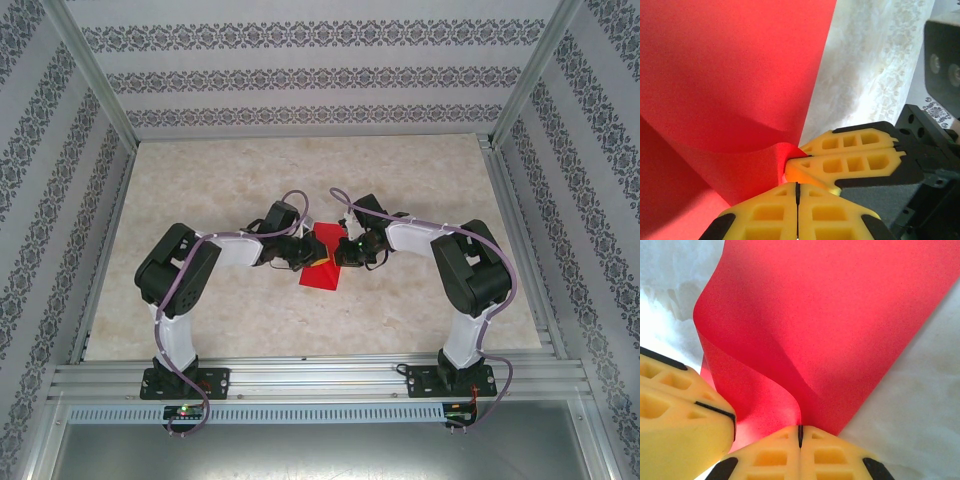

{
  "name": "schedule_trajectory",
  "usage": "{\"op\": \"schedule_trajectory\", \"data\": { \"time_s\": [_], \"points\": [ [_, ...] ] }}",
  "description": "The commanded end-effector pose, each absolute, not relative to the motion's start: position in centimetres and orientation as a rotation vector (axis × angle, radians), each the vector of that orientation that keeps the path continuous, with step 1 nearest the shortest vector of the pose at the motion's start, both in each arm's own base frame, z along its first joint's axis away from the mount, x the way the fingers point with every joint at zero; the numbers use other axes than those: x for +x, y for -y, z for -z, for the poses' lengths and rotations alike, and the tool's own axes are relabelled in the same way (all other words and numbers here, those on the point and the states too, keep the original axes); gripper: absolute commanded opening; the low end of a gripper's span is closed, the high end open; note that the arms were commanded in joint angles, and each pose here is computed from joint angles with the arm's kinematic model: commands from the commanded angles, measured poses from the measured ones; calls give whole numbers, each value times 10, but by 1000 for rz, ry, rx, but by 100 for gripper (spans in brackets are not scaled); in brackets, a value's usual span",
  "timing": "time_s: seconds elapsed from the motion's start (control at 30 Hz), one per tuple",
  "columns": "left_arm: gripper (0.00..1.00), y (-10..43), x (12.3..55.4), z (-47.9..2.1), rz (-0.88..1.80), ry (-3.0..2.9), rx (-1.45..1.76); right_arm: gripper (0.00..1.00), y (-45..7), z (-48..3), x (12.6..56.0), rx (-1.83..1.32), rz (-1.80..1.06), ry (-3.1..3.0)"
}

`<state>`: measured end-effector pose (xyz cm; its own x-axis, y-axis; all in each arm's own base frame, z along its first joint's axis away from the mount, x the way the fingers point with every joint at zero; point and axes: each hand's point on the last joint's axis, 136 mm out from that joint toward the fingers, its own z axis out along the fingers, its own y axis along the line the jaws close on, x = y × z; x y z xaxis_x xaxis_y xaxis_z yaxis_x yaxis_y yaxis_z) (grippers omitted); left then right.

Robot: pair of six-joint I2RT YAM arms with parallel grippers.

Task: Fold a paper plane with a square sheet of paper (pick it up from the middle)
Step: Fold the triangle a second time at the center of the table.

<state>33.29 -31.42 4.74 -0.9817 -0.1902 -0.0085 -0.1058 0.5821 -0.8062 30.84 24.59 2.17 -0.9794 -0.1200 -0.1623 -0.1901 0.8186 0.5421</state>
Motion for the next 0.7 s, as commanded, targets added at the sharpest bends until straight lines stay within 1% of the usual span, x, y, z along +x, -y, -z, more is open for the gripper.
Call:
{"op": "schedule_trajectory", "data": {
  "time_s": [0.0,0.23,0.67],
  "points": [
    [8,317,328,-36,1322,-2759,-243,5,-245,-27,312,-265,-873,-2870],
    [8,313,325,-29,1291,-2785,-256,4,-243,-24,314,-258,-846,-2880],
    [8,315,324,-30,1308,-2779,-247,5,-241,-22,317,-265,-812,-2889]
  ]
}}
